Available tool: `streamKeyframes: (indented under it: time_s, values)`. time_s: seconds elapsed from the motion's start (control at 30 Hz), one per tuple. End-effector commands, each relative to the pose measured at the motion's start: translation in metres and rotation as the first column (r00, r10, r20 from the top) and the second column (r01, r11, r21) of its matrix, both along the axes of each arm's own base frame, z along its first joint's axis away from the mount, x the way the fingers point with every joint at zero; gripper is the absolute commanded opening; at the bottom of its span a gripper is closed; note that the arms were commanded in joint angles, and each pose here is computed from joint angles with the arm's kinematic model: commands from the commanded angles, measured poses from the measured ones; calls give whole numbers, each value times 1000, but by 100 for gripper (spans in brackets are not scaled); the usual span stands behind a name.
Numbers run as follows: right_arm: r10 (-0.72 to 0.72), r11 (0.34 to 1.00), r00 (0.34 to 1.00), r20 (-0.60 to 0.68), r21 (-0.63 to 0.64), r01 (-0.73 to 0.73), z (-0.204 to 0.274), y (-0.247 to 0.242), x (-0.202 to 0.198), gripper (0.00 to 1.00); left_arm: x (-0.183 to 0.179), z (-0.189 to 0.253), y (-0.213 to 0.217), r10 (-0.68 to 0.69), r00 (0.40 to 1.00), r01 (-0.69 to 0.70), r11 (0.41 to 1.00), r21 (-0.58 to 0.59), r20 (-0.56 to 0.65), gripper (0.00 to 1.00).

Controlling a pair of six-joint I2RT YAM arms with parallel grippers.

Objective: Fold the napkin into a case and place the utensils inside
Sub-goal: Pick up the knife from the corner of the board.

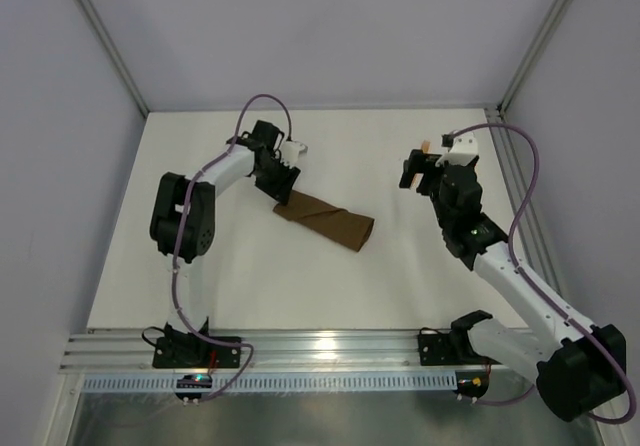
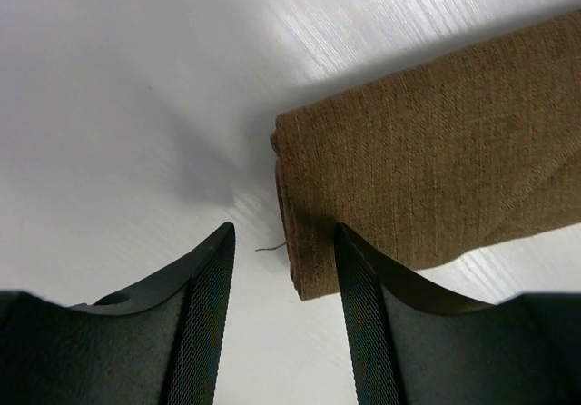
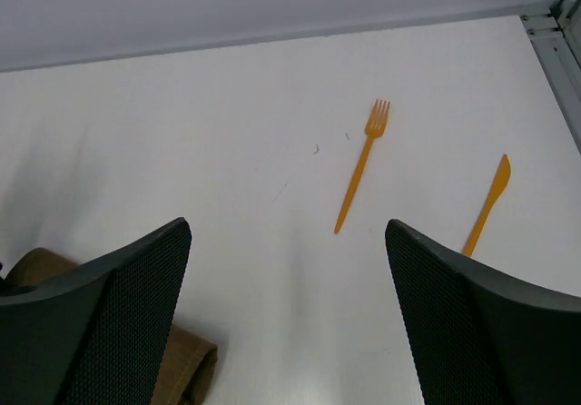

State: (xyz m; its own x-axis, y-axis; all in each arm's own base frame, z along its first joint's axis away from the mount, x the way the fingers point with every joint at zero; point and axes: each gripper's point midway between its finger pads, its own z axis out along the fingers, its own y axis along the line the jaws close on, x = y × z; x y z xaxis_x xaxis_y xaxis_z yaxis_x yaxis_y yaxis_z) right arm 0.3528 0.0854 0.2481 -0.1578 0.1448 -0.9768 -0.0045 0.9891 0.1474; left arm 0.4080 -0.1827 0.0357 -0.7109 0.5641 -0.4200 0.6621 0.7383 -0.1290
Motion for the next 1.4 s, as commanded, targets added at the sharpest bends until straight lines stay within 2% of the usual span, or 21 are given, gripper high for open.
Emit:
streamKeyframes:
  time_s: [0.0,0.03,0.07,0.1,0.17,0.23,0.33,0.4,0.43,0.47,0.53,0.57,0.67,0.7,0.77,0.83,0.93,1.13,1.33,1.37]
  values:
    - [-150,988,987,-57,-42,147,8,-29,20,89,-3,28,-8,34,998,-31,997,-67,44,49]
    - [-224,973,948,-227,-115,202,-10,-40,26,81,-7,30,-7,37,999,-35,997,-71,34,49]
    - [-366,931,885,-287,-119,346,-18,-69,29,74,-11,27,-6,39,999,-38,997,-65,21,48]
    - [-428,904,805,-411,-196,380,-37,-81,31,60,-13,26,-5,40,999,-39,997,-64,18,48]
    - [-486,870,720,-496,-196,453,-53,-99,33,53,-14,29,-4,43,999,-41,997,-63,28,49]
    - [-535,835,643,-548,-230,500,-73,-122,37,50,-17,30,-2,46,998,-44,997,-64,32,50]
    - [-581,791,581,-570,-227,568,-91,-148,41,52,-17,37,1,56,997,-52,997,-57,60,57]
    - [-568,797,532,-628,-259,545,-117,-153,43,53,-12,44,4,64,993,-60,997,-48,102,62]
    - [-587,773,498,-638,-260,578,-118,-171,46,53,-12,45,6,63,991,-59,997,-41,115,63]
    - [-585,772,445,-678,-296,563,-140,-175,47,53,-9,51,9,68,987,-64,997,-35,143,64]
    - [-586,772,404,-703,-332,542,-146,-181,52,53,-7,56,9,62,984,-57,998,-31,165,64]
    - [-585,775,366,-724,-365,517,-164,-182,52,53,-8,58,11,64,983,-59,998,-31,170,65]
    - [-574,782,340,-745,-375,498,-178,-184,55,50,-7,68,12,61,978,-55,998,-35,200,65]
    - [-538,802,331,-775,-349,485,-192,-178,56,46,-7,72,12,61,975,-54,998,-39,214,65]
    - [-506,815,333,-796,-315,486,-201,-175,59,42,-7,74,12,61,973,-53,998,-41,222,65]
    - [-467,837,368,-804,-268,477,-208,-169,68,39,-8,77,12,61,971,-52,998,-46,232,65]
    - [-431,853,416,-801,-211,477,-200,-162,76,39,-11,74,12,55,973,-45,998,-48,225,66]
    - [-492,821,436,-753,-236,520,-177,-171,66,41,-12,71,12,51,973,-41,998,-48,224,65]
    - [-486,820,499,-717,-177,545,-159,-169,82,45,-9,76,13,49,970,-40,998,-45,240,66]
    - [-473,824,490,-732,-170,541,-168,-168,84,47,-9,76,13,48,969,-39,998,-43,241,66]
